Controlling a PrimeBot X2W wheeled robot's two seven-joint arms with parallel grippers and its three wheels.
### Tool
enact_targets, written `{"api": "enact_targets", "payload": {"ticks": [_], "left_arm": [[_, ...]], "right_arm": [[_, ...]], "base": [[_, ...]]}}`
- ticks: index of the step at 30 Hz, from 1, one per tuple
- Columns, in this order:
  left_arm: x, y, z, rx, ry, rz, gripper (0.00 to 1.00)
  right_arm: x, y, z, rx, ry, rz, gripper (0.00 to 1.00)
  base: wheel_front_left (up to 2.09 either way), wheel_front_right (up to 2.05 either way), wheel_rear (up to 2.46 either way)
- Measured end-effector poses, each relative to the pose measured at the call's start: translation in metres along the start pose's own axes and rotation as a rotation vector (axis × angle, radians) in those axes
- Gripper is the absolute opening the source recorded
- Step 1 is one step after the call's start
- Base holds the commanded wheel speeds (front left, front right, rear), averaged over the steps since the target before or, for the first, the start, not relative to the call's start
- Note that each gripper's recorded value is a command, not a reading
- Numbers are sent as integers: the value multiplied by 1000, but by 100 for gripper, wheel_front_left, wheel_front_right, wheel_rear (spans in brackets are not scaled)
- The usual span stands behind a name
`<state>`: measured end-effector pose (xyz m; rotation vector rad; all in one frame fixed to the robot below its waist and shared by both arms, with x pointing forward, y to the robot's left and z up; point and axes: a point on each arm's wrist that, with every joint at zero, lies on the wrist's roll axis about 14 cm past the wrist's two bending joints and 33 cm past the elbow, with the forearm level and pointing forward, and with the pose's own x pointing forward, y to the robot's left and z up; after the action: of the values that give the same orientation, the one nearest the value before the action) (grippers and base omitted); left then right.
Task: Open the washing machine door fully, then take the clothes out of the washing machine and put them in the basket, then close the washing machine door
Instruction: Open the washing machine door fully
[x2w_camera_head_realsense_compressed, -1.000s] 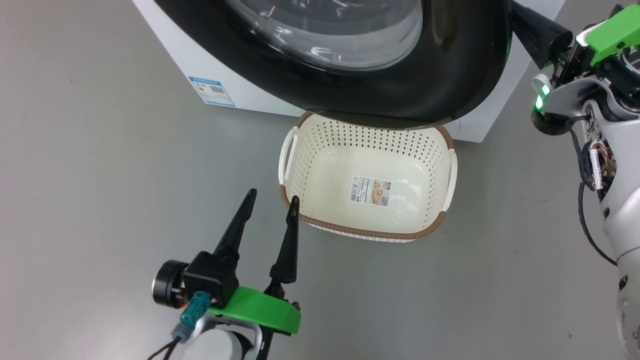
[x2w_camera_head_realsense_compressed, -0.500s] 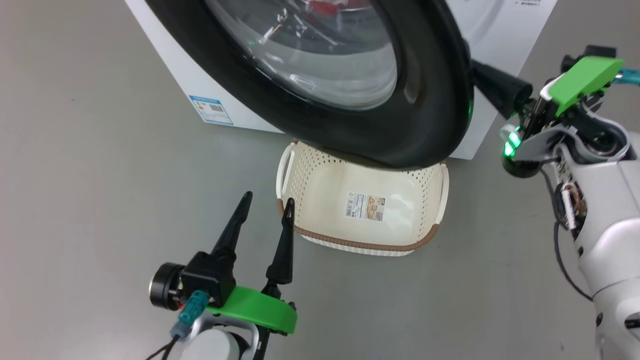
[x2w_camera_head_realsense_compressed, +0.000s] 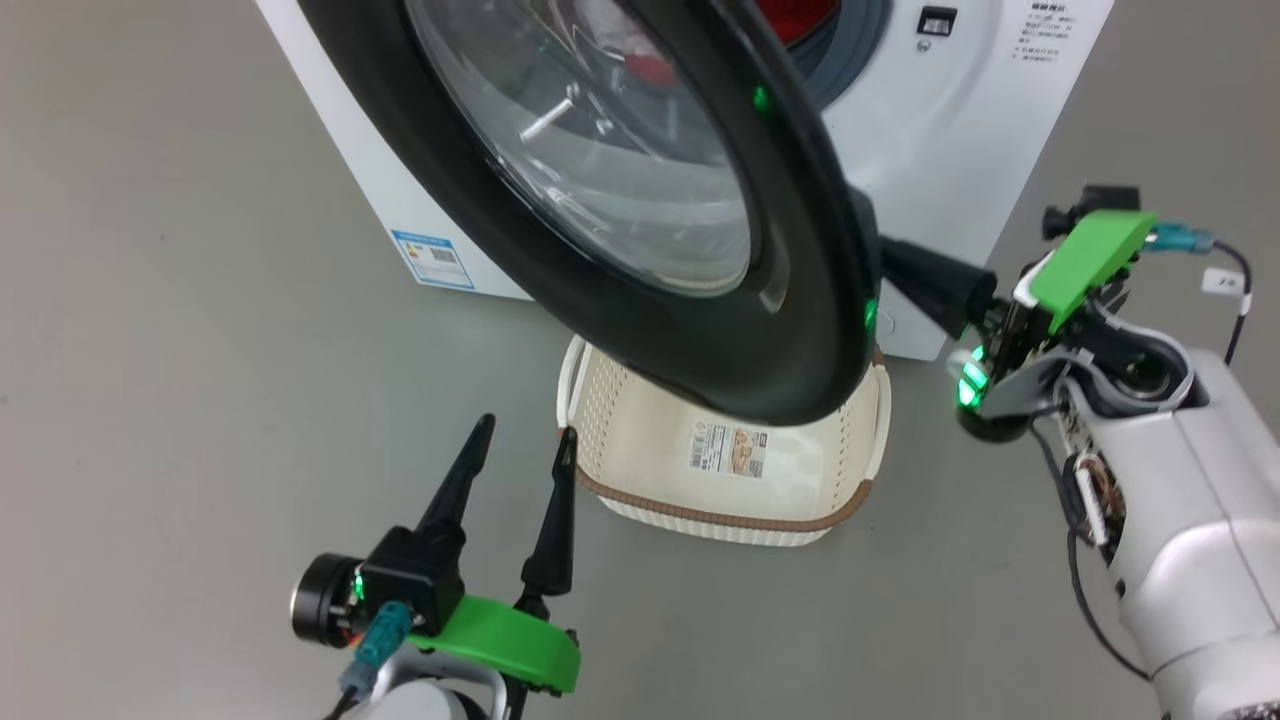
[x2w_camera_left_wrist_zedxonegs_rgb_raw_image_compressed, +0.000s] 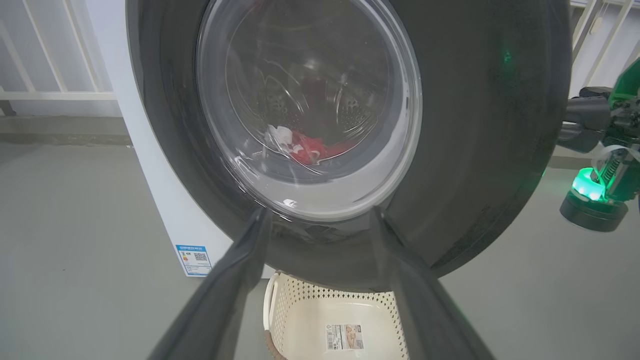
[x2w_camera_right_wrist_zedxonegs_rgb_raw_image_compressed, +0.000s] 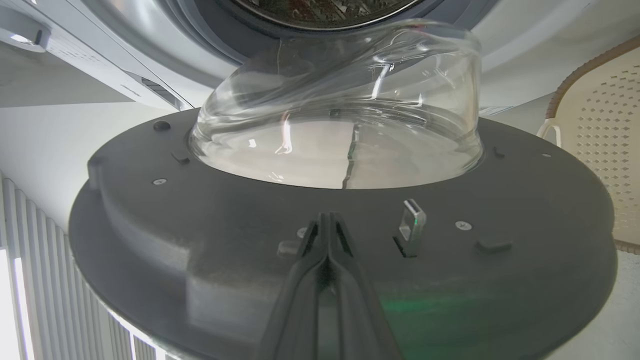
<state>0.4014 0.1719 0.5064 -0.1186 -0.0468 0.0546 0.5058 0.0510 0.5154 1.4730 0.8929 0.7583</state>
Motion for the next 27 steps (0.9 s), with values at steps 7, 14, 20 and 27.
{"api": "enact_targets", "payload": {"ticks": [7, 14, 20, 27], "left_arm": [[-12, 5, 1, -5, 2, 10, 100], [-18, 11, 5, 2, -8, 25, 100], [-21, 13, 5, 0, -9, 29, 100], [-23, 13, 4, -3, -5, 29, 100]], "right_arm": [[-4, -5, -32, 27, 71, 8, 0], [0, -7, -65, 27, 146, 8, 0], [2, -8, -77, 32, 161, 12, 0], [1, -3, -81, 26, 153, 26, 0]], "base": [[0, 0, 0], [0, 0, 0], [0, 0, 0], [0, 0, 0]]}}
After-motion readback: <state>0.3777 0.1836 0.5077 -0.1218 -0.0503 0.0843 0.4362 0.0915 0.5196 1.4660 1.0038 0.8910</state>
